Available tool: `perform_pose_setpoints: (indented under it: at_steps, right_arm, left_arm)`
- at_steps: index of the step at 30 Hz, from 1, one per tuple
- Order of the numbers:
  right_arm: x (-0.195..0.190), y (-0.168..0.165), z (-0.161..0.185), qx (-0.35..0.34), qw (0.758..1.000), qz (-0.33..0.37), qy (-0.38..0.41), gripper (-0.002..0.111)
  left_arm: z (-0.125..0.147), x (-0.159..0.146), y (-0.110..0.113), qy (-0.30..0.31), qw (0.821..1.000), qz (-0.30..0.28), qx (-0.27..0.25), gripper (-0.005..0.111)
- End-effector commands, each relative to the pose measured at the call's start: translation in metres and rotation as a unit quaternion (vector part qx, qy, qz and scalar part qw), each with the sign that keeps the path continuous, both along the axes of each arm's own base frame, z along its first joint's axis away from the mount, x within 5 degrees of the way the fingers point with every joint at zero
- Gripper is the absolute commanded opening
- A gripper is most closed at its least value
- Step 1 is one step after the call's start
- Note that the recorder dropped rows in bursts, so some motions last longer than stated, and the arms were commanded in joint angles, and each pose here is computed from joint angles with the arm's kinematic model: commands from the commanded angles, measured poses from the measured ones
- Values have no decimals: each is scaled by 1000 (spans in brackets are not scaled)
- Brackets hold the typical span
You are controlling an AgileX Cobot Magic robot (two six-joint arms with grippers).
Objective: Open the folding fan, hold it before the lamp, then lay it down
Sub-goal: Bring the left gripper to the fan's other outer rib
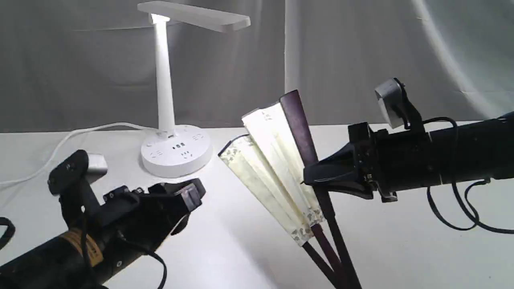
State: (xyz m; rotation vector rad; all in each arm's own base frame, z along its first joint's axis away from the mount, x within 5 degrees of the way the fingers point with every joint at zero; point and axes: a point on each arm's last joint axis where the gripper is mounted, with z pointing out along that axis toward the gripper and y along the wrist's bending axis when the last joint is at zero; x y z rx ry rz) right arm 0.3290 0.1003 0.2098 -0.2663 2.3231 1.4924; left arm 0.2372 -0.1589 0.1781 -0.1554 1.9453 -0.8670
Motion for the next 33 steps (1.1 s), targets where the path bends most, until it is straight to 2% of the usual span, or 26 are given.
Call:
perform_pose_setpoints:
  at_steps: [1, 6, 8, 11, 13, 17, 21, 23, 28, 33]
  right_arm:
    - [-2, 1, 4, 7, 1000, 2, -9, 0]
    - [-2, 1, 4, 7, 1000, 2, -9, 0]
    - [-2, 1, 4, 7, 1000, 2, -9, 0]
    - [-2, 1, 4, 6, 1000, 2, -11, 0]
    - [-2, 1, 4, 6, 1000, 2, -11, 0]
    - [-2, 1, 4, 5, 1000, 2, -10, 0]
    - [-3, 1, 3, 2, 1000, 4, -11, 0]
    - [-3, 1, 3, 1, 1000, 6, -11, 0]
    - [-3, 1, 3, 0, 1000, 8, -11, 0]
    - [-3, 1, 3, 0, 1000, 8, -11, 0]
  left_arm:
    - [-13, 1, -3, 31, 999, 9, -34, 35]
    - [-22, 0, -13, -4, 998, -54, -23, 35]
    - [-26, 3, -16, -7, 998, -59, -25, 35]
    - [-37, 10, -21, 54, 997, -41, -46, 36]
    - [-43, 15, -25, 88, 993, -35, -69, 41]
    - [-46, 24, -40, 95, 985, -66, -125, 50]
    - [-52, 34, -43, 121, 973, -48, -190, 51]
    - [-57, 39, -41, 134, 967, -37, -216, 51]
    - [-63, 50, -30, 113, 943, -27, -312, 51]
    - [-91, 60, -13, 176, 918, 31, -355, 51]
